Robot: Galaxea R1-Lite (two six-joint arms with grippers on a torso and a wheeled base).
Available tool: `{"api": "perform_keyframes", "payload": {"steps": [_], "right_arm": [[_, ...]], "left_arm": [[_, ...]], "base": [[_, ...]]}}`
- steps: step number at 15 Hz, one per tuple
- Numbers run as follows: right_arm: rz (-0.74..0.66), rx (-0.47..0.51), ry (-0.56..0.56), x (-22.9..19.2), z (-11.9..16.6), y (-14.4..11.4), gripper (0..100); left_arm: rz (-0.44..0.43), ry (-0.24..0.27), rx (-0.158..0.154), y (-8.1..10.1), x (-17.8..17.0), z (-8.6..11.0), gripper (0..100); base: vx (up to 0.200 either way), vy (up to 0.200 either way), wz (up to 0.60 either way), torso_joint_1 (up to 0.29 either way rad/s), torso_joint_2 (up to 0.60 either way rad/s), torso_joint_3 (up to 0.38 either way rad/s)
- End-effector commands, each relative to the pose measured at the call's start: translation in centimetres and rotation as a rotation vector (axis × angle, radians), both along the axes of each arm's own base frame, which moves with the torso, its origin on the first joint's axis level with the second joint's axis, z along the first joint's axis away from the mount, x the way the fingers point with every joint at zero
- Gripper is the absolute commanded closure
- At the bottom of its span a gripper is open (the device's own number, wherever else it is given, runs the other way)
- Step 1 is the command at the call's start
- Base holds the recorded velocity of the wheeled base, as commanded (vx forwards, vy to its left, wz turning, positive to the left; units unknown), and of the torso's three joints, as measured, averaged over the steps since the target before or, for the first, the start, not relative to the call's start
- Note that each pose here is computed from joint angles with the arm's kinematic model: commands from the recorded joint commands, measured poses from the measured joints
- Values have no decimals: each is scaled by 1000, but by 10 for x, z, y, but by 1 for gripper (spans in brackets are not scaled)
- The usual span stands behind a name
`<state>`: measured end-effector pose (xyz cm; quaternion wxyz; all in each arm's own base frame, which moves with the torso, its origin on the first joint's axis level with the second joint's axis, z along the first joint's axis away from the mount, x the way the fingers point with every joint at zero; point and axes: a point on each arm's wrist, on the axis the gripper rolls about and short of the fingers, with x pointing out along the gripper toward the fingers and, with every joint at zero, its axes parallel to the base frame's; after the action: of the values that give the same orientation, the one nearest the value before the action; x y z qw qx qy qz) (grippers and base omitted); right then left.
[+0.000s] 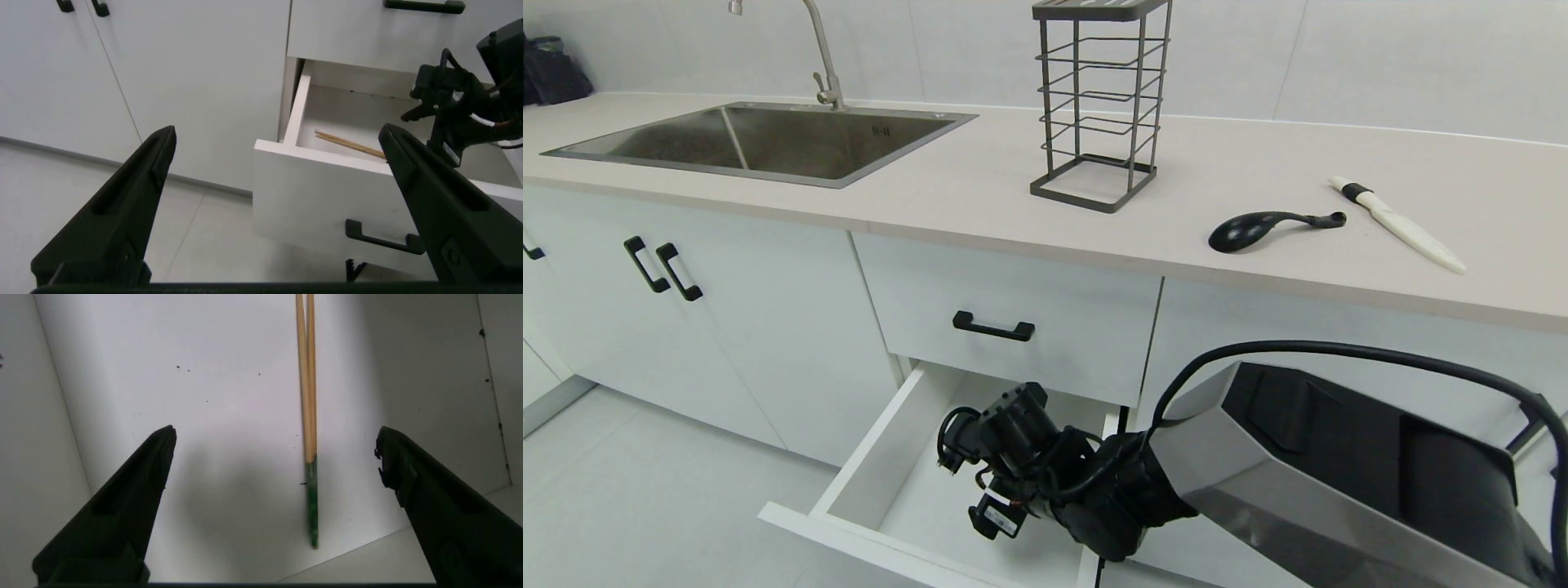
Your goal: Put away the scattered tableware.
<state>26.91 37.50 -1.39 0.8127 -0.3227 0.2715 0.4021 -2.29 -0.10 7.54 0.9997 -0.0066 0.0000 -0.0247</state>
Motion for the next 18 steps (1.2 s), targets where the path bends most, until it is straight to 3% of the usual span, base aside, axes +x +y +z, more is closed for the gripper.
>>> {"api": "perform_keyframes", "payload": {"steps": [1, 4, 9, 11, 12, 18], "right_arm": [[17, 34, -25, -4, 21, 2, 0], [69, 83, -61, -22, 54, 7, 0], [122, 152, -71, -44, 92, -15, 0], [123, 155, -72, -44, 93, -15, 0], [243, 181, -84, -59, 105, -48, 0], [253, 275, -116, -75, 129, -120, 0]], "left_arm": [[0, 2, -1, 0, 0, 0, 0], [0, 2, -1, 0, 0, 0, 0], [0, 0, -1, 0, 0, 0, 0], [0, 2, -1, 0, 0, 0, 0], [0, 0, -1, 0, 0, 0, 0], [0, 0, -1, 0, 0, 0, 0]], "base": [[0, 0, 0, 0, 0, 0], [0, 0, 0, 0, 0, 0], [0, 0, 0, 0, 0, 0], [0, 0, 0, 0, 0, 0], [0, 0, 0, 0, 0, 0], [0, 0, 0, 0, 0, 0]]}}
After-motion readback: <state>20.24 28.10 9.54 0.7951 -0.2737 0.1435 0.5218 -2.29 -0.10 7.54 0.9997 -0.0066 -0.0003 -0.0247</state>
